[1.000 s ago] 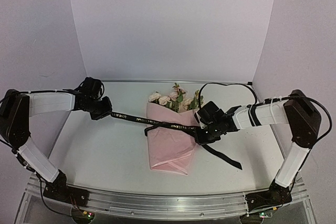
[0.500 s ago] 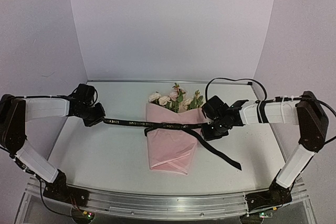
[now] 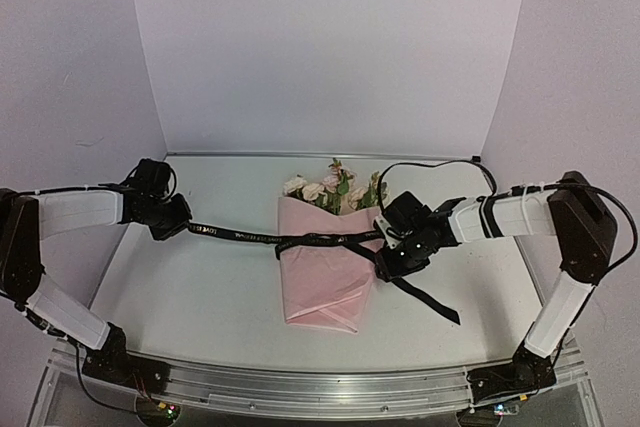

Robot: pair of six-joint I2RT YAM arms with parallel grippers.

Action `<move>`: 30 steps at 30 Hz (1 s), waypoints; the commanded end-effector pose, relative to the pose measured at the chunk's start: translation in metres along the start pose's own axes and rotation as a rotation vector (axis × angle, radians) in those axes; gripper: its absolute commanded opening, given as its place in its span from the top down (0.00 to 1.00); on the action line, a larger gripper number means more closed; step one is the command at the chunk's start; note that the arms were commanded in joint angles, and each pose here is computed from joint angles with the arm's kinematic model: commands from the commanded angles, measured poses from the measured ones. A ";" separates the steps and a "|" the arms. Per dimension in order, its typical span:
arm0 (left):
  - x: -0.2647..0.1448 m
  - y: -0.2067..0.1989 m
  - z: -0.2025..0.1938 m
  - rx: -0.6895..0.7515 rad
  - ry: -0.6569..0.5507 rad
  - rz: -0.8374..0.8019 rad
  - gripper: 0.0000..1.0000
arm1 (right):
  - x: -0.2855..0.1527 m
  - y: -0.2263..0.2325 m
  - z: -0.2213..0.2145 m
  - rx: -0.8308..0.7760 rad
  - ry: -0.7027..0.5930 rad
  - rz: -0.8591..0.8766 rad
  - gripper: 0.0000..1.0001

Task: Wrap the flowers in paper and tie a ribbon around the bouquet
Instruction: Adjust the ribbon on the folded bouquet.

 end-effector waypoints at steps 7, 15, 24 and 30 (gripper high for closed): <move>-0.047 -0.013 0.031 0.004 -0.132 -0.025 1.00 | 0.025 -0.002 0.014 -0.063 0.009 -0.063 0.50; -0.079 -0.010 0.044 0.008 -0.221 0.019 1.00 | 0.031 -0.011 0.010 -0.027 0.014 -0.144 0.82; -0.076 0.055 0.023 -0.183 -0.251 0.252 1.00 | 0.026 -0.029 0.004 0.083 0.036 -0.180 0.92; -0.040 0.076 0.007 -0.241 -0.147 0.257 1.00 | 0.020 -0.032 0.003 0.104 0.038 -0.200 0.94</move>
Point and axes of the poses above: each gripper's point midway between its finger pads, its own x axis out along the fingers, its own y axis along the line the jaws close on, z = x × y, the point moved 7 cm from there along -x, back along the fingers, and after that the axes turned 2 degrees about -x, right-handed, at the moved point
